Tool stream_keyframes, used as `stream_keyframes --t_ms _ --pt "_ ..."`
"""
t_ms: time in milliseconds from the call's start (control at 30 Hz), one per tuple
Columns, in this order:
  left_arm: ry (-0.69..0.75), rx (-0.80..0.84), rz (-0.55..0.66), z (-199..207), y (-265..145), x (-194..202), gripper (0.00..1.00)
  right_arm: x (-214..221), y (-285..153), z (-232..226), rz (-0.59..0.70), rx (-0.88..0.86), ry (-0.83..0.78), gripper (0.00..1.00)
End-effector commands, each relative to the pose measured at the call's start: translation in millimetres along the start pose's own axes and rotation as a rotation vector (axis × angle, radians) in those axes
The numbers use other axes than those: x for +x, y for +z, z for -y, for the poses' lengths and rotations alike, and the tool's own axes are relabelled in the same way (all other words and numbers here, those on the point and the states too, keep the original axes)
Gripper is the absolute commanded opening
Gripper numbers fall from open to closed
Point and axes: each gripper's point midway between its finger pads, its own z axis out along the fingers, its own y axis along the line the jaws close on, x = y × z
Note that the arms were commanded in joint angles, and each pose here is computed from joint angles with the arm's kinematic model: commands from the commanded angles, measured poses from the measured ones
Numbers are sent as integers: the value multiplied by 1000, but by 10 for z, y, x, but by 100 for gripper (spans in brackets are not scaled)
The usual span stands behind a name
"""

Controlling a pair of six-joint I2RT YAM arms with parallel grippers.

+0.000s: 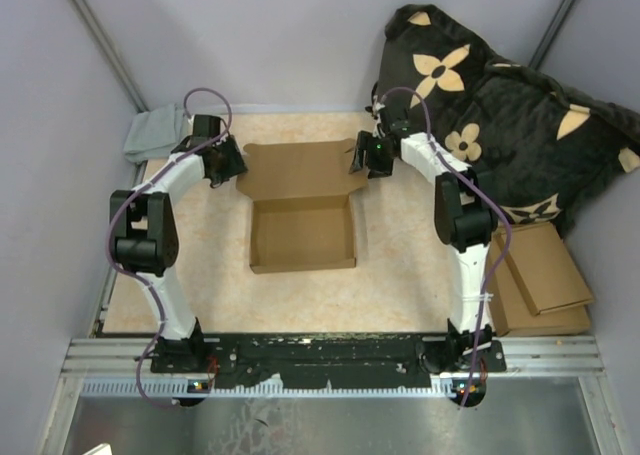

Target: Fold the paper box

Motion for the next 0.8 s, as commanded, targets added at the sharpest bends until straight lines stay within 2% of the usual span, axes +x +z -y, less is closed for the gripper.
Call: stream_keyframes --t_ms 0,100,233,367,567,767 --pt "4 60 -4 120 18 -79 62 -111 -4 -279 -7 -156 -23 54" --pt "3 97 -20 182 22 -49 59 -110 -6 -316 -6 -174 -31 38" --pt "-2 152 -37 281 14 -19 51 -148 -75 -334 13 -162 -56 25" --pt "-4 197 -44 365 -12 8 47 -178 -159 -356 33 -129 -100 21" --pt "-4 207 -61 382 28 53 45 -216 -256 -454 47 -81 -159 20" --pt "15 178 -107 340 110 147 37 -241 -309 -519 57 5 -219 18"
